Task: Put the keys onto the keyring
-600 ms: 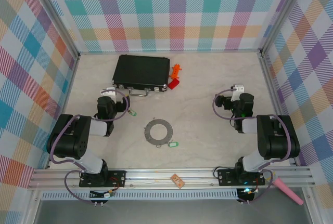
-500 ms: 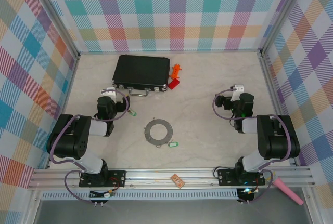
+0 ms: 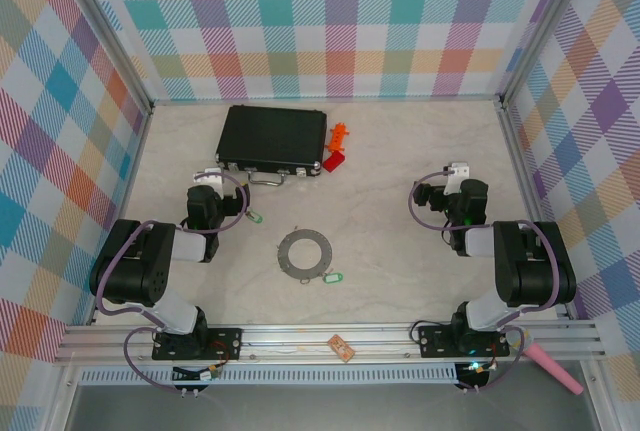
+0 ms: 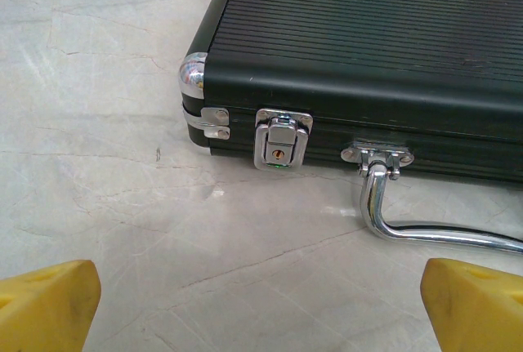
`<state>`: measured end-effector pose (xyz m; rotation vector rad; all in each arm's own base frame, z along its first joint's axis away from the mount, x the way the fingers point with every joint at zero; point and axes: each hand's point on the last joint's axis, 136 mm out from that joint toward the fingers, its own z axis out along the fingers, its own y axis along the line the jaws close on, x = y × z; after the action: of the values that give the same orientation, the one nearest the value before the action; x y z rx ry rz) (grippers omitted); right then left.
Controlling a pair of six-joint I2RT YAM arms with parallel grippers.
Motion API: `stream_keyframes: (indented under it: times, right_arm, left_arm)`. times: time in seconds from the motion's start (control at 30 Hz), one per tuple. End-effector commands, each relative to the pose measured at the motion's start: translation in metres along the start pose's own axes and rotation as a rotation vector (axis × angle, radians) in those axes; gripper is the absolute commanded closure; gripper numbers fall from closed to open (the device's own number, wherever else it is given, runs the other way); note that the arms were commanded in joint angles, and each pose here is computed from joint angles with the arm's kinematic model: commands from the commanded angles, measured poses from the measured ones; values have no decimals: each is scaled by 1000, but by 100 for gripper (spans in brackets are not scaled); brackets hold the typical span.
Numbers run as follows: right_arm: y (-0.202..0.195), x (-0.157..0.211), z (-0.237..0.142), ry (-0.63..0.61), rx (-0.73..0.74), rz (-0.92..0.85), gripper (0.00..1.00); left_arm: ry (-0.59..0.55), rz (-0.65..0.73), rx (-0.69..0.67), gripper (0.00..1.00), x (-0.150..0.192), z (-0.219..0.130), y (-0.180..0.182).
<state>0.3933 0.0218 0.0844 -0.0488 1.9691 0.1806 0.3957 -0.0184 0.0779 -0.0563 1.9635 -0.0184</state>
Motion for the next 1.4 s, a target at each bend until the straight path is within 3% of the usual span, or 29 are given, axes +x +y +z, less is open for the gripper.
stream_keyframes:
  times: [0.0, 0.23, 0.4, 0.5, 0.57, 0.67, 0.77, 0.9, 1.1, 1.27, 1.37]
  right_arm:
    - [4, -9, 1, -18, -24, -5, 1]
    - [4, -9, 1, -22, -22, -4, 1]
    - [-7, -25, -13, -46, 58, 26, 1]
    - [-20, -35, -29, -5, 156, 100, 1]
    - [-32, -49, -44, -28, 240, 222, 1]
    - [-33, -67, -63, -85, 255, 382, 1]
    - [-37, -71, -82, -111, 294, 583, 1]
    - [-5, -97, -86, -123, 101, 560, 1]
    - [38, -118, -87, -100, -147, 566, 1]
    - [79, -124, -82, -48, -355, 599, 1]
    - [112, -124, -77, 23, -403, 485, 1]
  left_arm:
    - [-6, 0, 4, 0, -6, 3, 1]
    - [-13, -3, -6, 0, -8, 2, 3]
    - [47, -51, -161, 0, -37, -7, 26]
    - [148, -222, -369, 0, -60, -25, 55]
    - [203, -362, -417, 0, -69, -39, 57]
    - [238, -483, -269, 0, -76, -44, 30]
    - [201, -612, -173, 0, -79, -58, 18]
    - [98, -697, 3, 0, -91, -80, -3]
    - [93, -651, 112, 0, -93, -113, -18]
    - [142, -599, 165, 1, -68, -131, -31]
    - [196, -561, 183, 6, -49, -137, -40]
